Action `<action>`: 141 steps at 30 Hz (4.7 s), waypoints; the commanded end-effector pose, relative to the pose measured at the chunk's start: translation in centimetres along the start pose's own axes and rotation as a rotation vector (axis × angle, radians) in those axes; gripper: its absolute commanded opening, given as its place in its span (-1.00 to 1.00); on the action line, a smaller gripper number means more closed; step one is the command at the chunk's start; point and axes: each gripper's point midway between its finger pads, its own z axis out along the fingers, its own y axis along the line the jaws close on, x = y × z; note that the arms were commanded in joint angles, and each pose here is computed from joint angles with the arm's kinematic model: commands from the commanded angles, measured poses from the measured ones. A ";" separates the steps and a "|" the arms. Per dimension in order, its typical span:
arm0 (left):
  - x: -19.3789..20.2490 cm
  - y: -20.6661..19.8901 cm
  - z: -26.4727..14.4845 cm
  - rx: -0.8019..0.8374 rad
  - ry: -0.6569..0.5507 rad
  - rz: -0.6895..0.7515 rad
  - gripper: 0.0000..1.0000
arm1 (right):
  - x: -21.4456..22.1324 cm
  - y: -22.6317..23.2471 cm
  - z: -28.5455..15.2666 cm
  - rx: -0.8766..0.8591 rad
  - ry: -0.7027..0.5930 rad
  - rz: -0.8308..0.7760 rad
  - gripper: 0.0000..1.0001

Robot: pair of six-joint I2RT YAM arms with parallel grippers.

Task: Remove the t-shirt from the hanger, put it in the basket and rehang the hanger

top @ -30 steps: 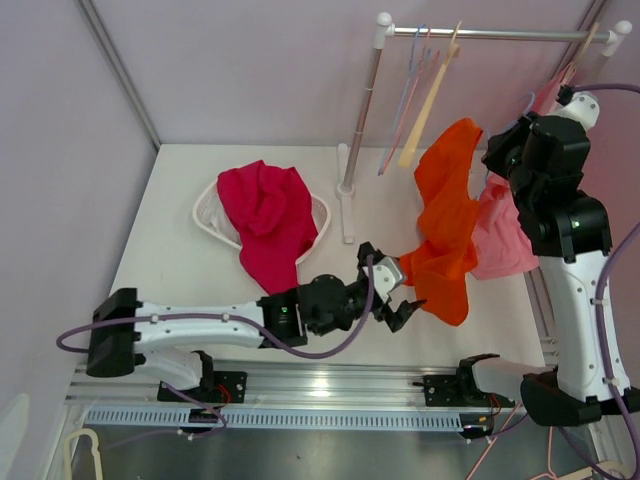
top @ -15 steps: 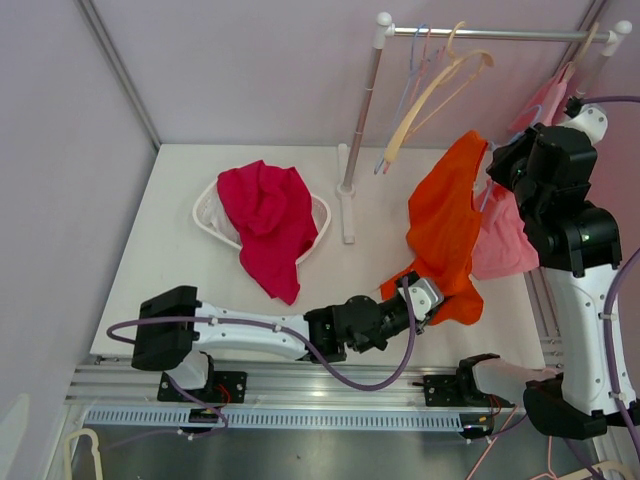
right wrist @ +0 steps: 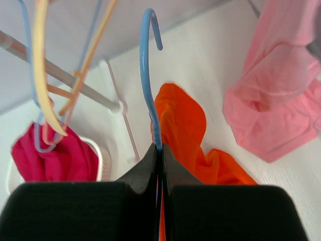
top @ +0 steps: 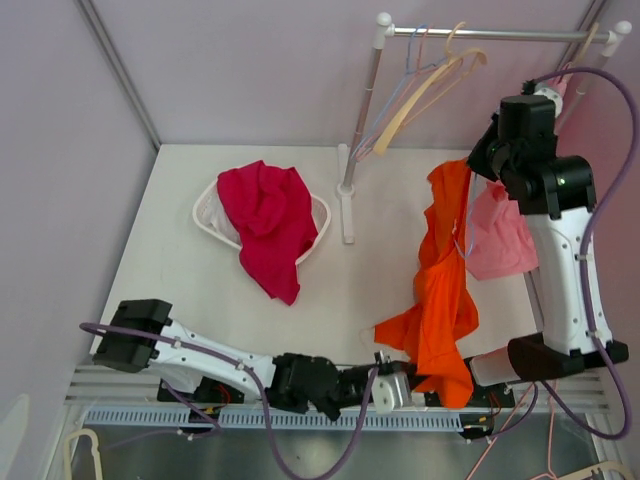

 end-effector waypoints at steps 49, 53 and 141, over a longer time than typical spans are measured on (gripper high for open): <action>-23.0 57.4 -19.8 -1.058 -0.135 -0.166 -0.99 | -17.9 5.5 9.0 -0.131 -0.593 -0.020 -1.00; -14.3 58.5 -21.3 -1.140 -0.013 -0.292 -0.99 | -17.9 6.5 11.0 -0.174 -0.561 -0.019 -1.00; 3.1 31.5 -8.6 -0.753 0.412 -0.532 0.99 | -18.9 -17.7 18.0 0.685 -0.545 -0.080 0.27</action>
